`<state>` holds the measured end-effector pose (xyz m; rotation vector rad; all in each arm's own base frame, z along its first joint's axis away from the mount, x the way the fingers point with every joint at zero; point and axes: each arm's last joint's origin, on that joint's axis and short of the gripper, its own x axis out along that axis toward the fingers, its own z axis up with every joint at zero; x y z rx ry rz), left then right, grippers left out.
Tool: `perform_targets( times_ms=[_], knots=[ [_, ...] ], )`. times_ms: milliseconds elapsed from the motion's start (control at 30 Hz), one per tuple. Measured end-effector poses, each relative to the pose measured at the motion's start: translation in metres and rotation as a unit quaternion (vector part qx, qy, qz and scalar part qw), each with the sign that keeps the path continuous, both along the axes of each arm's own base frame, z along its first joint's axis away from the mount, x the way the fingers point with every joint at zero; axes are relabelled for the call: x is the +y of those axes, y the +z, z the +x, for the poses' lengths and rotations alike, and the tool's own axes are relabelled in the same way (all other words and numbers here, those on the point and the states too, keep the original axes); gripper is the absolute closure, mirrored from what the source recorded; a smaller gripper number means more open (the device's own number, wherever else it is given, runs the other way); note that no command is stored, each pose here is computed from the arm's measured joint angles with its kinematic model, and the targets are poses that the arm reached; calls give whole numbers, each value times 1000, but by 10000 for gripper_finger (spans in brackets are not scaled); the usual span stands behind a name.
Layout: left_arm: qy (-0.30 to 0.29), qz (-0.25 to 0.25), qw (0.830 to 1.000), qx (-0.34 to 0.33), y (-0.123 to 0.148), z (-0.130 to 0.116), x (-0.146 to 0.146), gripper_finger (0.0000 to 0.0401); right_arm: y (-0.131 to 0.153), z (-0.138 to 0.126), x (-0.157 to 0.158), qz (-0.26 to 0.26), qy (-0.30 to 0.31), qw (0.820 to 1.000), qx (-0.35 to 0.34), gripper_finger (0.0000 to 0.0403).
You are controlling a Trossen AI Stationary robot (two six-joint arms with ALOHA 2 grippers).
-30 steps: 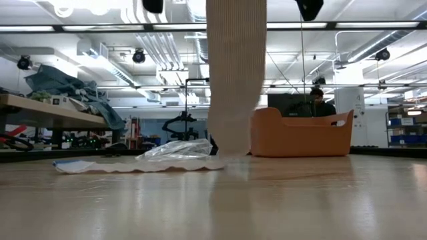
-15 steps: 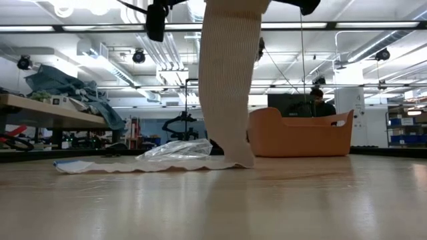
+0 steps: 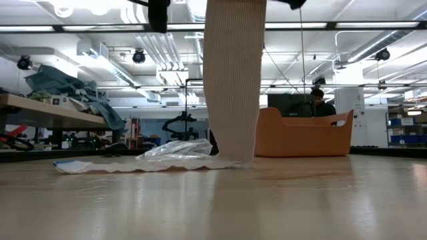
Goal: Roll bandage
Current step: Roll the brown bandage
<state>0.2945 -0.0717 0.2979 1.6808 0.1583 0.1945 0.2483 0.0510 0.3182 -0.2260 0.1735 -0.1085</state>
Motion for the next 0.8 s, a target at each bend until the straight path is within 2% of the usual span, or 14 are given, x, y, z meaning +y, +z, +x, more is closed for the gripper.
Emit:
perform_targets(
  times_ms=[300, 500, 667, 800],
  knots=[
    [-4, -1, 1000, 0, 0, 0, -1, 401, 3, 3, 1, 4, 4, 1000, -3, 177],
    [-8, -11, 1000, -5, 1, 0, -1, 401, 3, 3, 1, 1, 5, 1000, -5, 257],
    [-11, -68, 997, -29, 3, 0, -1, 384, 3, 3, 1, -8, 6, 1000, -6, 348],
    [-16, -135, 989, -58, 6, -1, -1, 348, 4, 4, 1, -19, 8, 1000, -8, 349]
  ],
)
